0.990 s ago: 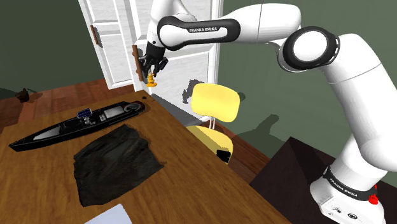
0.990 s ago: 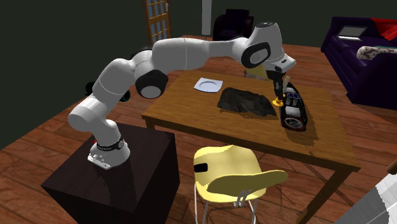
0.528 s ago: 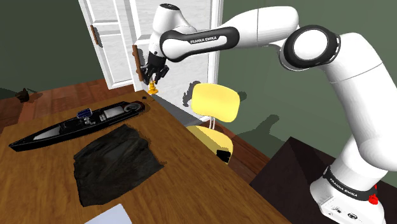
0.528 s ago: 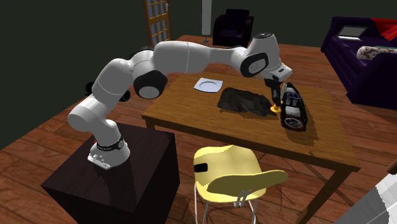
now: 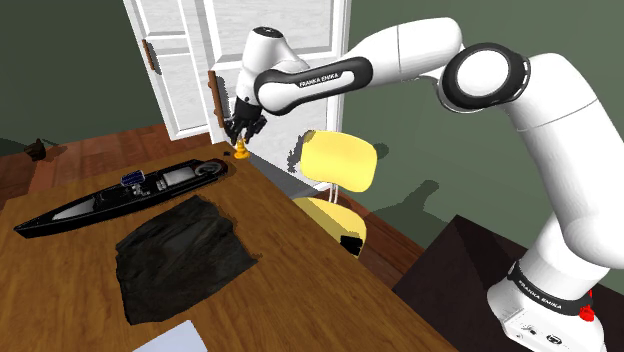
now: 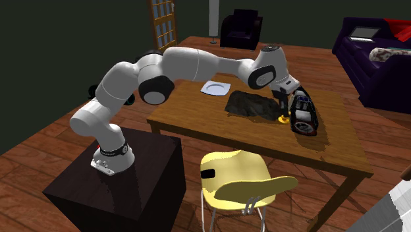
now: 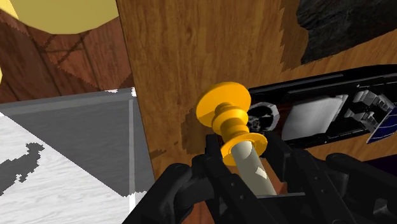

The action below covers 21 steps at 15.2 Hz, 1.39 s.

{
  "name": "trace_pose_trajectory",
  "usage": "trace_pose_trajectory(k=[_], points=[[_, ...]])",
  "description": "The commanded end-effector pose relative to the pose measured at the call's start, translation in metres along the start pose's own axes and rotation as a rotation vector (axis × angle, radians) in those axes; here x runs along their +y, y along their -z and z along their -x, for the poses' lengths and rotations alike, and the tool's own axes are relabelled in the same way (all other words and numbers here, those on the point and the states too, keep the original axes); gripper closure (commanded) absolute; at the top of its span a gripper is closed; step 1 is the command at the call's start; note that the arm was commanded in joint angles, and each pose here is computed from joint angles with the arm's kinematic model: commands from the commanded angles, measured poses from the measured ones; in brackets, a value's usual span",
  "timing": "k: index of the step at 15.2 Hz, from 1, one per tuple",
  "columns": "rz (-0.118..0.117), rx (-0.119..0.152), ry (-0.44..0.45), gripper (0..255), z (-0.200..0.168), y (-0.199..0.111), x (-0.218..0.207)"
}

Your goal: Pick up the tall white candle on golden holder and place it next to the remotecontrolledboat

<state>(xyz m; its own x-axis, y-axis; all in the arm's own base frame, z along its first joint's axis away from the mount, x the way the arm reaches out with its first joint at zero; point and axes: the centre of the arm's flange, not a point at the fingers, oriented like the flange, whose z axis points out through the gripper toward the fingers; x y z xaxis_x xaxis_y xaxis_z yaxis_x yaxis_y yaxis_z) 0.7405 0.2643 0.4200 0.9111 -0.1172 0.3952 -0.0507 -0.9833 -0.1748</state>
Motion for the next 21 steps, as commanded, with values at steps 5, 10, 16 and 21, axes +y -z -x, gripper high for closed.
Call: trace_pose_trajectory(k=[5, 10, 16, 21], points=[[0.0, 0.0, 0.0, 255, 0.013, -0.028, 0.006], [0.0, 0.0, 0.0, 255, 0.023, -0.052, 0.01], [0.0, 0.0, 0.0, 255, 0.036, -0.081, 0.016], [0.0, 0.0, 0.0, 255, 0.046, -0.104, 0.02]])
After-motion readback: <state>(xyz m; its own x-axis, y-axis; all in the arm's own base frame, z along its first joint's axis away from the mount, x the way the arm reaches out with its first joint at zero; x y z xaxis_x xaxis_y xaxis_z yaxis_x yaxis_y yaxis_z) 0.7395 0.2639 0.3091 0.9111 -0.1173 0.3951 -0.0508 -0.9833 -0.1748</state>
